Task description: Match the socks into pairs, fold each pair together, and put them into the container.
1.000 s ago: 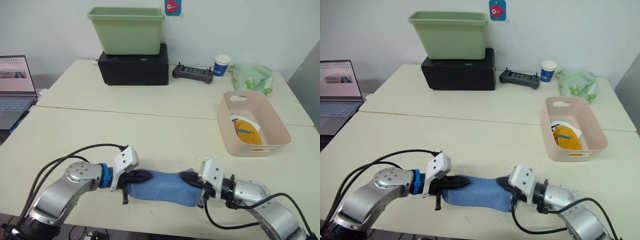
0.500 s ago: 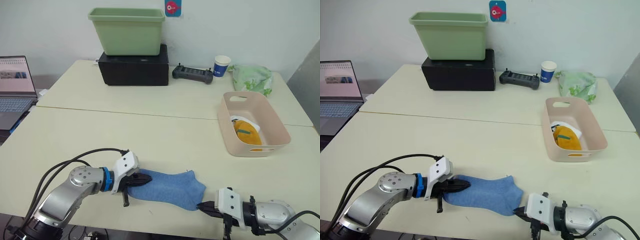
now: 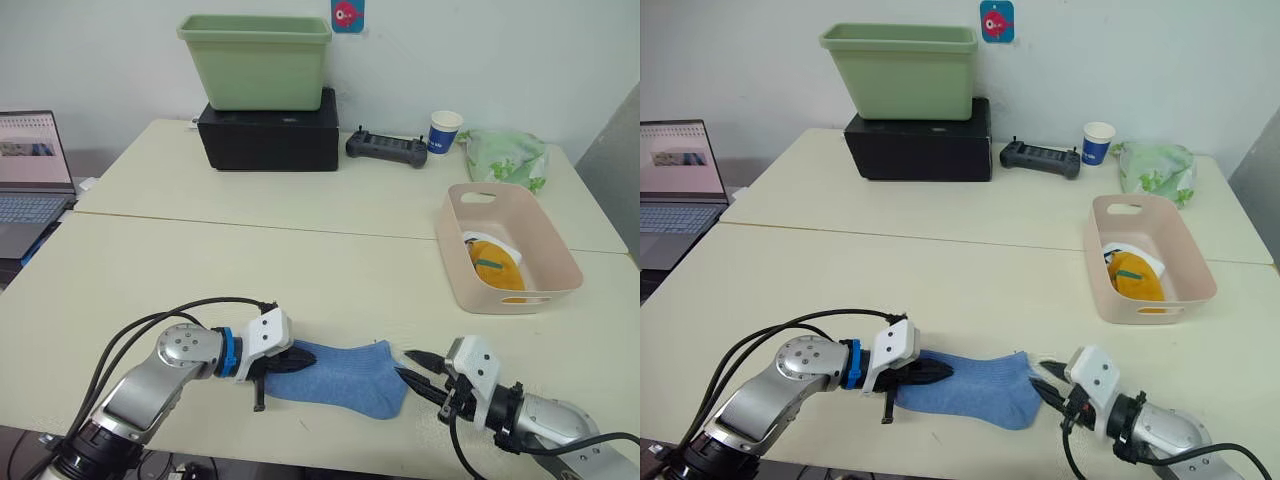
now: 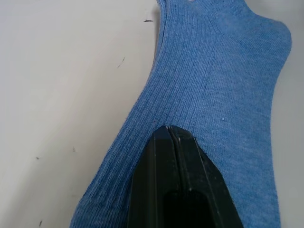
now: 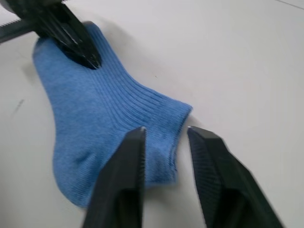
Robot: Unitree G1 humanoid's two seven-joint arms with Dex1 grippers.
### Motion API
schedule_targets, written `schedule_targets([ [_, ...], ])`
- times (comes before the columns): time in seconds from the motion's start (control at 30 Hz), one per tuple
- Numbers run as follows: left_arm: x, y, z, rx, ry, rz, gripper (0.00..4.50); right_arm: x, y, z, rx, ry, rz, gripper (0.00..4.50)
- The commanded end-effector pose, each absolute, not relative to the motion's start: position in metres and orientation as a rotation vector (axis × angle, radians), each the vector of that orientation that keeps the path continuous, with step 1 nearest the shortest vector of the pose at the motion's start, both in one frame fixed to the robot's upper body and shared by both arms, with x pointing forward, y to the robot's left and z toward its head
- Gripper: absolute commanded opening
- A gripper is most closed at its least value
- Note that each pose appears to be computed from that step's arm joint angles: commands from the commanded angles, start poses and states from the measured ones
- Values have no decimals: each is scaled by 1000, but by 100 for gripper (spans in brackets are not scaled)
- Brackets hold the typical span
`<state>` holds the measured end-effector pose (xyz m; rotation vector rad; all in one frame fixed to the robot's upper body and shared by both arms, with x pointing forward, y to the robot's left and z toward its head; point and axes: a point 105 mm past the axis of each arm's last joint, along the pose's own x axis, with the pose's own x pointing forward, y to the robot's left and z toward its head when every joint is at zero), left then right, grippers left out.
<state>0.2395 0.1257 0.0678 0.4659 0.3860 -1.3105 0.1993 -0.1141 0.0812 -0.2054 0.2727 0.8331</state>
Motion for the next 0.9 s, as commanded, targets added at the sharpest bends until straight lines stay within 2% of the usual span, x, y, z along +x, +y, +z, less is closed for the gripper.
schedule_targets([
  [0.03,234,130,53,474,447,-1308,0,202,-114,77,-187,282,785,298],
  [0.2,235,130,53,465,445,-1299,0,193,-106,57,-196,366,811,298],
  [0.23,237,131,54,460,442,-1293,0,192,-103,56,-202,367,821,279],
  [0.33,240,130,58,440,429,-1275,0,187,-96,58,-207,359,863,207],
  [0.53,241,127,76,397,387,-1307,0,193,-101,65,-195,336,839,2],
  [0.73,245,107,86,400,331,-1354,0,209,-120,86,-154,298,798,2],
  [0.9,247,91,75,430,331,-1392,0,210,-120,103,-150,271,851,2],
])
